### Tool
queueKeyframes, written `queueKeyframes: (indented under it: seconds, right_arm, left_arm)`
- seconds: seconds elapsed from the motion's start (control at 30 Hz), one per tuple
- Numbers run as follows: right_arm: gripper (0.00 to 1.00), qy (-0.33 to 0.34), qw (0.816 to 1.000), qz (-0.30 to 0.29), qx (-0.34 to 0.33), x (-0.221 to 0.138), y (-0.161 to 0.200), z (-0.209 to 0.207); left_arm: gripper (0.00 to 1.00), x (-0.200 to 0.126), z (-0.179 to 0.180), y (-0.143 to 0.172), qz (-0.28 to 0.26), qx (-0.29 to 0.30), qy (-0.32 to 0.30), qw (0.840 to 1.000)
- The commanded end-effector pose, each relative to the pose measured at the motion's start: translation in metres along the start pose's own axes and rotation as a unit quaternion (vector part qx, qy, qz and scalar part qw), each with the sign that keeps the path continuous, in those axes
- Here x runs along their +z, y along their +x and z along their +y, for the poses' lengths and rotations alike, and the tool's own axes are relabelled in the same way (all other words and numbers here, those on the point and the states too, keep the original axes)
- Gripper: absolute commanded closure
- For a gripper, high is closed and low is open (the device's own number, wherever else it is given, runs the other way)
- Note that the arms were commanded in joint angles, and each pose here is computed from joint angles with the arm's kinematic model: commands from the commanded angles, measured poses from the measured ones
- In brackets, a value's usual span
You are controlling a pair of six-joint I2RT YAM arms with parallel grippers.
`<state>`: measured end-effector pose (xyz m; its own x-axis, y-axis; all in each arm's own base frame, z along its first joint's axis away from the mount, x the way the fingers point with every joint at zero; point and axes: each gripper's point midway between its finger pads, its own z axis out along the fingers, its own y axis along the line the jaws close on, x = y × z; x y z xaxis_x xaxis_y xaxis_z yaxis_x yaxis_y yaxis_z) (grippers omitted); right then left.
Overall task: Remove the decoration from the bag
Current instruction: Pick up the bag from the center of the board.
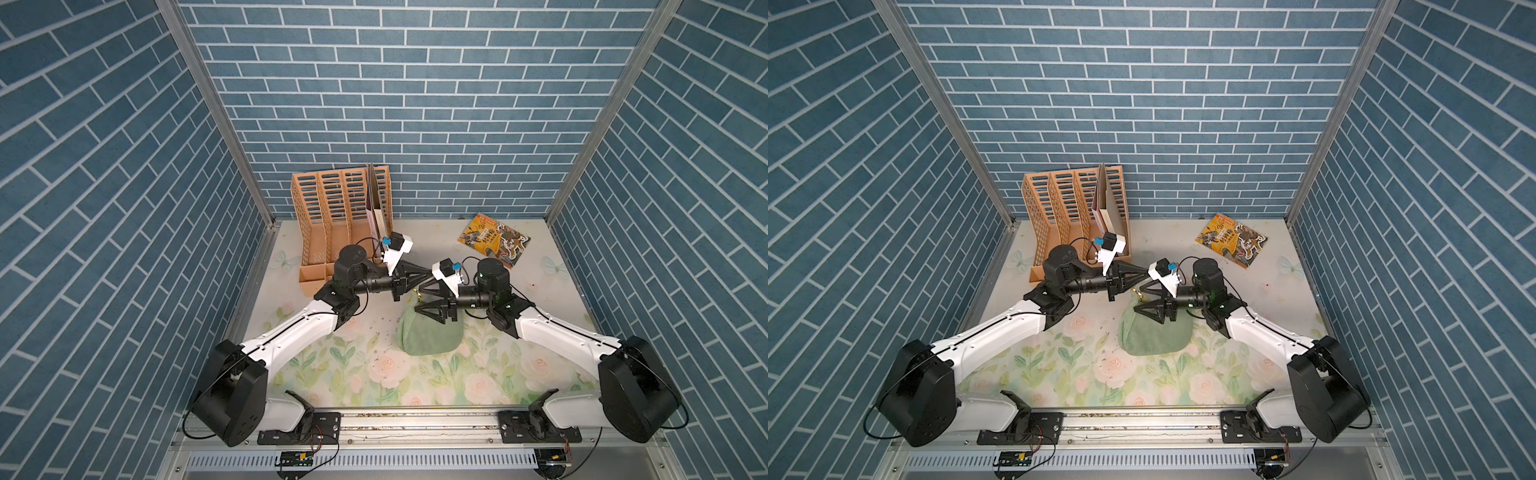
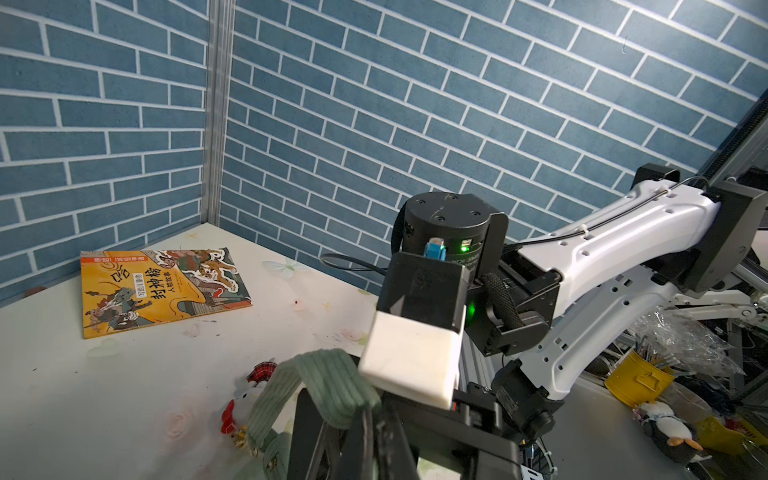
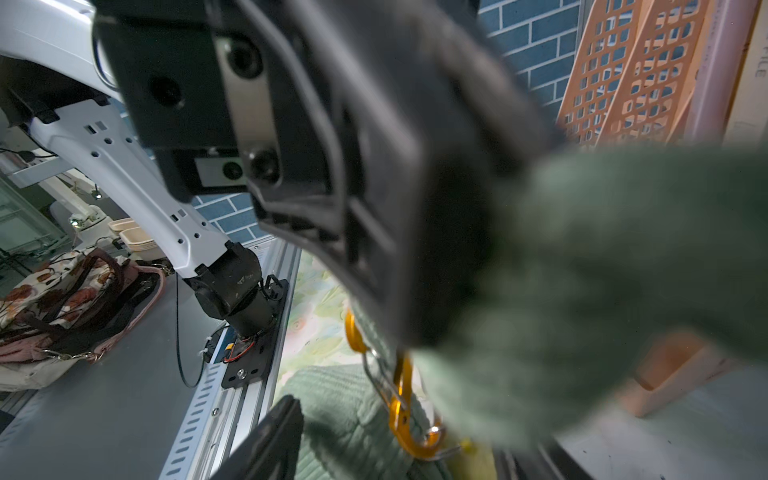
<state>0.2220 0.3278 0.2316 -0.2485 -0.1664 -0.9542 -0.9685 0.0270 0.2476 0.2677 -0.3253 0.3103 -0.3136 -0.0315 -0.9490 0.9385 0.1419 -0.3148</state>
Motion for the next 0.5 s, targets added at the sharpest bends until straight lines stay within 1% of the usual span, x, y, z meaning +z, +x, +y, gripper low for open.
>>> queueKeyframes:
  seconds: [0.0, 0.27, 0.4, 0.47]
  right_arm:
    - [0.26, -0.030, 0.999, -0.019, -0.005, 0.002, -0.019, 0.006]
    - [0.20, -0.010, 0.999, -0.031, -0.020, 0.008, -0.035, -0.008]
    - [0.21, -0.058, 0.998, -0.034, -0.013, 0.013, -0.038, -0.001]
    - [0.24, -0.078, 0.996, -0.034, -0.004, 0.014, -0.037, 0.004]
  left_arm:
    - [1.00, 0.002, -0.016, -0.016, -0.011, 0.037, 0.037, 0.999]
    - [1.00, 0.001, -0.021, -0.017, -0.012, 0.037, 0.052, 0.998]
    - [1.00, 0.001, -0.022, -0.018, -0.014, 0.040, 0.054, 0.998]
    - [1.00, 0.001, -0.021, -0.017, -0.013, 0.042, 0.051, 0.998]
